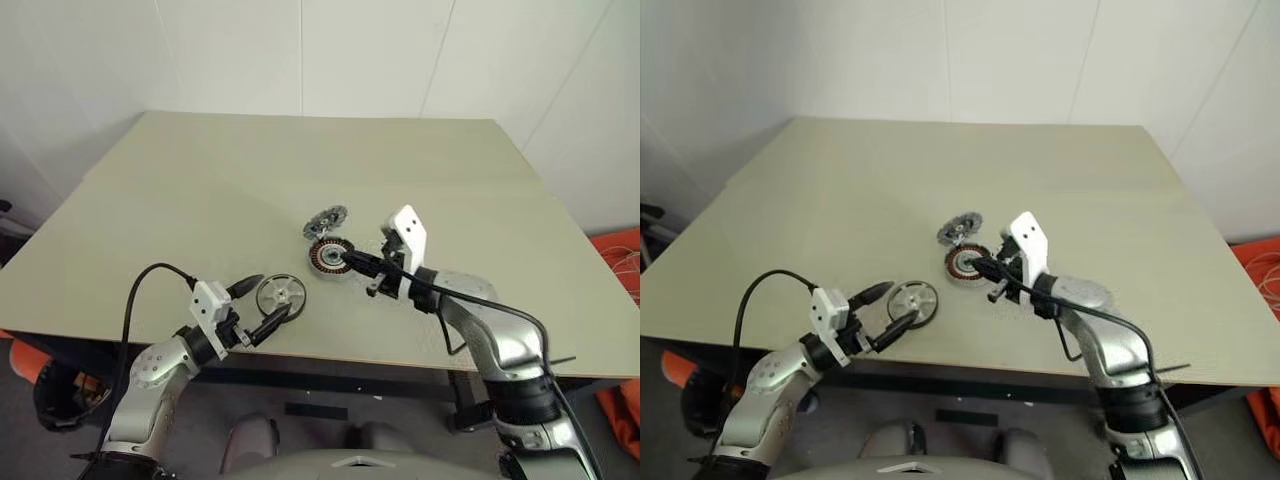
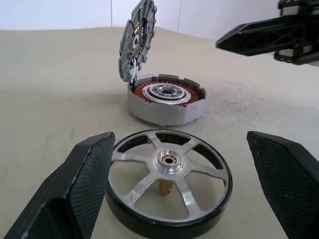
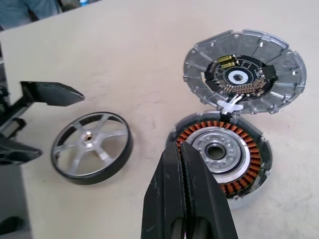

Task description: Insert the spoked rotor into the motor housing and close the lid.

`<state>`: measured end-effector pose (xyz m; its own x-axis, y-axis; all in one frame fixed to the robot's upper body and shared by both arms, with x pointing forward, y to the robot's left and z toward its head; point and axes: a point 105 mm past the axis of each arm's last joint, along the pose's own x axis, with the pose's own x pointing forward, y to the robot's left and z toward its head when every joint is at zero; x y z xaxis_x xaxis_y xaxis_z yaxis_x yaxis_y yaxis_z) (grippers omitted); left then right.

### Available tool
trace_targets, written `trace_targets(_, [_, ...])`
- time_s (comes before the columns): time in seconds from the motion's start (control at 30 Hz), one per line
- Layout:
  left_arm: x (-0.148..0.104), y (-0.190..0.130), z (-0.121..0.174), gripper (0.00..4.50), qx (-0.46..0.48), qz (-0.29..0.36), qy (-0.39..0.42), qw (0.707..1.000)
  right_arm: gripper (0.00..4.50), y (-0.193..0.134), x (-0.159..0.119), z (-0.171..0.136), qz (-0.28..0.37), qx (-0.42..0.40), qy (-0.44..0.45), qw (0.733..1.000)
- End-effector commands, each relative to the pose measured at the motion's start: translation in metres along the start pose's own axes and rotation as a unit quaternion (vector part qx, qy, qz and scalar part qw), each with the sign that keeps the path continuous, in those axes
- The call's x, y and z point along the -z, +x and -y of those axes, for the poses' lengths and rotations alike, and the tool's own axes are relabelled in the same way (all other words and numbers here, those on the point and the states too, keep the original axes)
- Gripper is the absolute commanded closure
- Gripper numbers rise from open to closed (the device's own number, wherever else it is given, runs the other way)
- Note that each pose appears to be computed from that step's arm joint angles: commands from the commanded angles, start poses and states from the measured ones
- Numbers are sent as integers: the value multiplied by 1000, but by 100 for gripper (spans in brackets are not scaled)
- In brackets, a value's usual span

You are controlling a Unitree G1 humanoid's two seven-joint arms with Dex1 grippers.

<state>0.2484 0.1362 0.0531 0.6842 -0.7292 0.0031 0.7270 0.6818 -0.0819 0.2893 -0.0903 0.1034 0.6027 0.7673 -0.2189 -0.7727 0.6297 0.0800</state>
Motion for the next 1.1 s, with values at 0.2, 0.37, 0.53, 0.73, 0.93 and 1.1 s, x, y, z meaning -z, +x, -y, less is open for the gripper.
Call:
trace_targets(0.2, [-1, -18, -4, 0, -10, -7, -102, 995, 449, -7, -5, -5, 39, 40, 28, 998])
trace_targets(0.37, [-14, -29, 10, 0, -2, -10, -244, 970, 449, -6, -3, -7, 45, 49, 40, 997])
trace_targets(0.53, [-30, -29, 28, 0, 21, -38, -312, 949, 449, -8, -3, -6, 44, 54, 40, 997])
trace_targets(0.73, [-40, -20, 26, 0, -1, -59, -357, 932, 449, -9, -3, -5, 46, 61, 37, 996])
trace_targets(0.93, [-42, -13, 10, 0, -27, -59, -413, 909, 449, -13, -3, -3, 45, 69, 38, 996])
trace_targets(1.1, [-39, -18, -8, 0, -54, -59, -453, 888, 449, -13, -2, -2, 44, 73, 38, 996])
